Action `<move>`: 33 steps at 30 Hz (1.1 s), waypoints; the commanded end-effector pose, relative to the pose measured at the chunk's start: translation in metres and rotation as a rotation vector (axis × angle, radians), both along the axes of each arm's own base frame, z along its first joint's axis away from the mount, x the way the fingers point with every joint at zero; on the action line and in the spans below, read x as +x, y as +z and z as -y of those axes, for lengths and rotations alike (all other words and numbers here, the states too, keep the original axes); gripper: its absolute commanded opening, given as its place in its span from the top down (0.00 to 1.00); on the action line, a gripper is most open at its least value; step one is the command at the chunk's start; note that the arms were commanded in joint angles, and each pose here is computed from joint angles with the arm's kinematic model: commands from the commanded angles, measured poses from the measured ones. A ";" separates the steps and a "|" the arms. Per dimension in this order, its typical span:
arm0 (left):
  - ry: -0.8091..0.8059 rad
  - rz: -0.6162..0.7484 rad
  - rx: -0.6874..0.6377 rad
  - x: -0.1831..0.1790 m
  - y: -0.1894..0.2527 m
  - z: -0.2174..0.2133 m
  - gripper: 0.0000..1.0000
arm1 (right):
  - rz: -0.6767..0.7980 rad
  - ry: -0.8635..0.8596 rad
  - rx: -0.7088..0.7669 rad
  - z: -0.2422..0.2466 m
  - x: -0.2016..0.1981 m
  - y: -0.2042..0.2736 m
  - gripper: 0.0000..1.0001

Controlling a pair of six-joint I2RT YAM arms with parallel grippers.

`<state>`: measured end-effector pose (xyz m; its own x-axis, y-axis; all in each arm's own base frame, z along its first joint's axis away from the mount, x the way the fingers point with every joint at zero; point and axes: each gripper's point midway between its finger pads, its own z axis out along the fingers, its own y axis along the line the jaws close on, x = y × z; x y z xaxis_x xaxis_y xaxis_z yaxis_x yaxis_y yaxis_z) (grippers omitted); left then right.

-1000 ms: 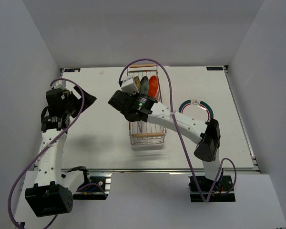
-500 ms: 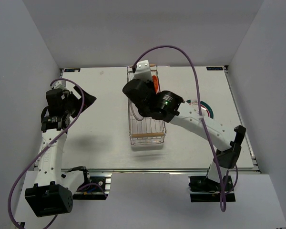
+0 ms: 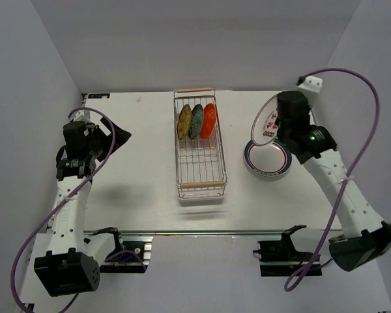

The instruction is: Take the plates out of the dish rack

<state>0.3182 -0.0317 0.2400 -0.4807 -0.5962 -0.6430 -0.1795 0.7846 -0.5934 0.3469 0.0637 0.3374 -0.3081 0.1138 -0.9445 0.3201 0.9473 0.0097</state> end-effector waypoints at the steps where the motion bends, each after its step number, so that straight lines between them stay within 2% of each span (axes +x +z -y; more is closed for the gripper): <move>1: -0.019 0.022 0.003 0.001 0.006 0.003 0.02 | 0.101 0.018 0.173 0.013 0.011 0.011 1.00; 7: -0.019 0.015 0.007 0.002 0.005 0.002 0.02 | -0.076 -0.054 0.299 0.060 0.038 -0.088 1.00; 12: -0.034 0.016 0.005 0.004 0.003 0.004 0.02 | -0.076 0.007 0.430 0.071 0.047 -0.140 1.00; 15: -0.050 0.021 0.001 0.007 0.002 0.006 0.02 | -0.034 0.063 0.467 0.073 0.052 -0.149 1.00; 16: -0.058 0.032 0.000 0.009 0.003 0.007 0.02 | -0.061 0.062 0.480 0.072 0.044 -0.165 1.00; 18: -0.085 0.035 -0.008 0.010 0.002 0.011 0.02 | -0.006 0.071 0.492 0.077 0.049 -0.163 1.00; 24: -0.140 0.047 -0.026 0.013 0.000 0.020 0.02 | -0.056 0.075 0.555 0.080 0.036 -0.199 1.00; 26: -0.154 0.046 -0.030 0.014 -0.001 0.022 0.02 | -0.078 0.072 0.581 0.079 0.033 -0.209 0.86; 27: -0.157 0.037 -0.033 0.015 -0.003 0.022 0.02 | -0.099 0.073 0.591 0.078 0.032 -0.217 0.76; 29: -0.167 0.032 -0.039 0.015 -0.004 0.023 0.02 | -0.124 0.076 0.607 0.077 0.029 -0.225 0.66; 31: -0.177 0.022 -0.047 0.016 -0.006 0.025 0.02 | -0.160 0.079 0.621 0.074 0.027 -0.235 0.46; 32: -0.182 0.019 -0.049 0.017 -0.006 0.026 0.02 | -0.174 0.079 0.625 0.073 0.026 -0.239 0.41; 33: -0.183 0.023 -0.046 0.018 -0.001 0.025 0.02 | -0.186 0.080 0.626 0.073 0.025 -0.243 0.22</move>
<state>0.3340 -0.0511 0.2281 -0.5652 -0.5536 -0.6116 -0.0768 0.7735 -0.6292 0.3678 -0.0172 0.0943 -0.4779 0.6016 -0.6401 0.3498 0.7987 0.4895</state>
